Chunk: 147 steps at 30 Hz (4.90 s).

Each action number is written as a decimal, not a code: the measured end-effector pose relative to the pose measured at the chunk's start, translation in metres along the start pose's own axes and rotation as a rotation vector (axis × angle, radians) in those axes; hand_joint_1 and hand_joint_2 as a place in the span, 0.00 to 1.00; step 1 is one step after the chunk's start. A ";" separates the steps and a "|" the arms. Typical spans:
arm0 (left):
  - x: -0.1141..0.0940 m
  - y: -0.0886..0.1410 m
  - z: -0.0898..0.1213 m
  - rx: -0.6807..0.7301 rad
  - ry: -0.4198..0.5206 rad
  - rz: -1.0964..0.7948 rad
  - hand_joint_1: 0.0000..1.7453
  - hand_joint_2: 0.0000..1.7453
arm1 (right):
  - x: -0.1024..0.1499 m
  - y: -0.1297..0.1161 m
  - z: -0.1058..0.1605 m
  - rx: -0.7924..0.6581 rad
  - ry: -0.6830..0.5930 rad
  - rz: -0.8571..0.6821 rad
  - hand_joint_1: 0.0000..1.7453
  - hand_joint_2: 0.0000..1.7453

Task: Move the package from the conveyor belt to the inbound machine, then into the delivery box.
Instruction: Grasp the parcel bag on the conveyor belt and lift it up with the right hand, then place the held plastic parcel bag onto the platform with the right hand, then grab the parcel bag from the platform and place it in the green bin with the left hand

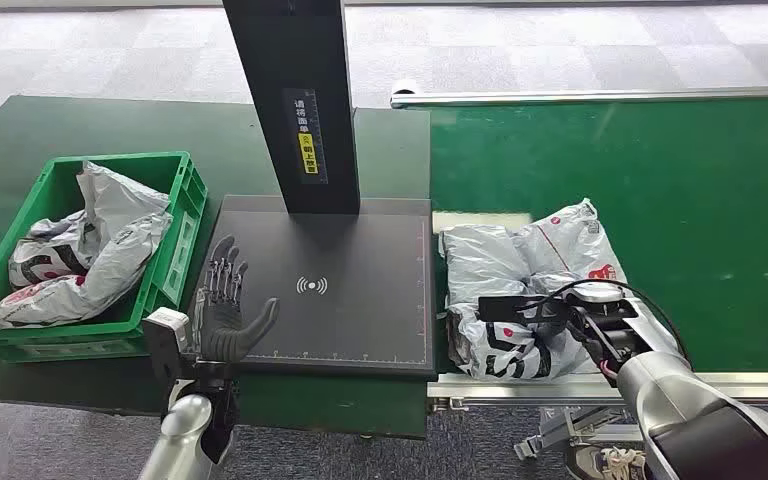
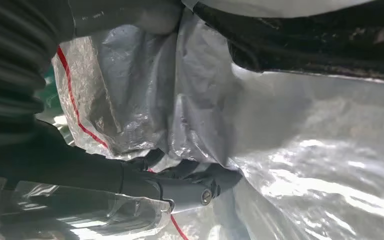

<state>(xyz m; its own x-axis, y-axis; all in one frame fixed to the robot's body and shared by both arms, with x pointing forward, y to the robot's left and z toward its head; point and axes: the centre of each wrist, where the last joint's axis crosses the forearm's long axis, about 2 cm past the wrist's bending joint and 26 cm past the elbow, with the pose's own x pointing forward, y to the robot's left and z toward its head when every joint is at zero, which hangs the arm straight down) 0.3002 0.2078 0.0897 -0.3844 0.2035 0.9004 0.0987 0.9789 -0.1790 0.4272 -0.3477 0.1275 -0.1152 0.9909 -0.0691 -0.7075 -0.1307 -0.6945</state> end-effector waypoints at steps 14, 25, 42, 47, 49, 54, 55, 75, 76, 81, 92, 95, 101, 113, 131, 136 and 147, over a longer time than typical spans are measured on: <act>0.002 0.000 0.003 0.002 -0.001 -0.005 0.00 1.00 | -0.008 -0.003 0.002 -0.058 -0.011 -0.008 1.00 1.00; 0.011 0.007 0.010 0.085 -0.042 -0.106 0.00 1.00 | -0.013 -0.018 0.007 -0.412 -0.123 -0.052 1.00 1.00; 0.092 0.019 -0.005 0.486 -0.461 -0.140 0.00 1.00 | 0.024 -0.113 0.092 -1.489 -0.516 -0.292 1.00 1.00; 0.107 0.022 -0.008 0.548 -0.517 -0.114 0.00 1.00 | 0.056 -0.112 0.098 -1.489 -0.637 -0.291 1.00 1.00; 0.109 0.021 -0.010 0.549 -0.527 -0.109 0.00 1.00 | 0.074 -0.111 0.096 -1.453 -0.676 -0.249 1.00 1.00; 0.113 0.020 -0.018 0.542 -0.552 -0.095 0.00 1.00 | 0.125 -0.112 0.089 -1.290 -0.790 -0.093 1.00 1.00; 0.114 0.019 -0.019 0.540 -0.554 -0.093 0.00 1.00 | 0.134 -0.112 0.087 -1.257 -0.808 -0.064 1.00 1.00; 0.105 0.008 -0.027 0.485 -0.528 -0.056 0.00 1.00 | 0.258 -0.083 0.069 -0.791 -0.968 0.395 1.00 1.00; 0.105 0.007 -0.027 0.482 -0.526 -0.054 0.00 1.00 | 0.262 -0.080 0.068 -0.780 -0.955 0.394 0.97 1.00; 0.102 0.002 -0.027 0.469 -0.512 -0.048 0.00 1.00 | 0.271 -0.072 0.061 -0.756 -0.882 0.357 0.21 1.00; 0.094 -0.004 -0.026 0.464 -0.480 -0.048 0.00 1.00 | 0.264 -0.082 0.058 -0.855 -0.801 0.034 0.00 1.00; 0.093 -0.005 -0.026 0.463 -0.474 -0.048 0.00 1.00 | 0.261 -0.084 0.057 -0.860 -0.798 -0.016 0.00 1.00; 0.091 -0.006 -0.026 0.459 -0.467 -0.047 0.00 1.00 | 0.260 -0.085 0.056 -0.859 -0.796 -0.058 0.00 1.00; 0.064 -0.026 -0.029 0.304 -0.354 -0.081 0.00 1.00 | 0.245 -0.065 0.048 -0.783 -1.036 -0.739 0.00 1.00; 0.009 -0.041 -0.016 -0.070 -0.034 -0.232 0.00 1.00 | 0.171 -0.025 0.048 -0.936 -1.021 -1.283 0.00 1.00; 0.006 -0.038 -0.021 -0.089 -0.029 -0.234 0.00 1.00 | 0.174 -0.029 0.054 -0.950 -1.041 -1.291 0.00 1.00; 0.001 -0.029 -0.020 -0.078 -0.031 -0.239 0.00 1.00 | 0.192 -0.032 0.059 -0.904 -1.110 -1.288 0.00 1.00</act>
<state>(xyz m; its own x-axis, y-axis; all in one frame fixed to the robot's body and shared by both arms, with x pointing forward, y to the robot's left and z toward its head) 0.3157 0.1789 0.1035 -0.4329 -0.0316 0.9009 0.0719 0.9950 0.0695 0.3871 -0.1555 0.1785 -0.4798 -0.0457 0.8762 -0.2404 0.9673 -0.0812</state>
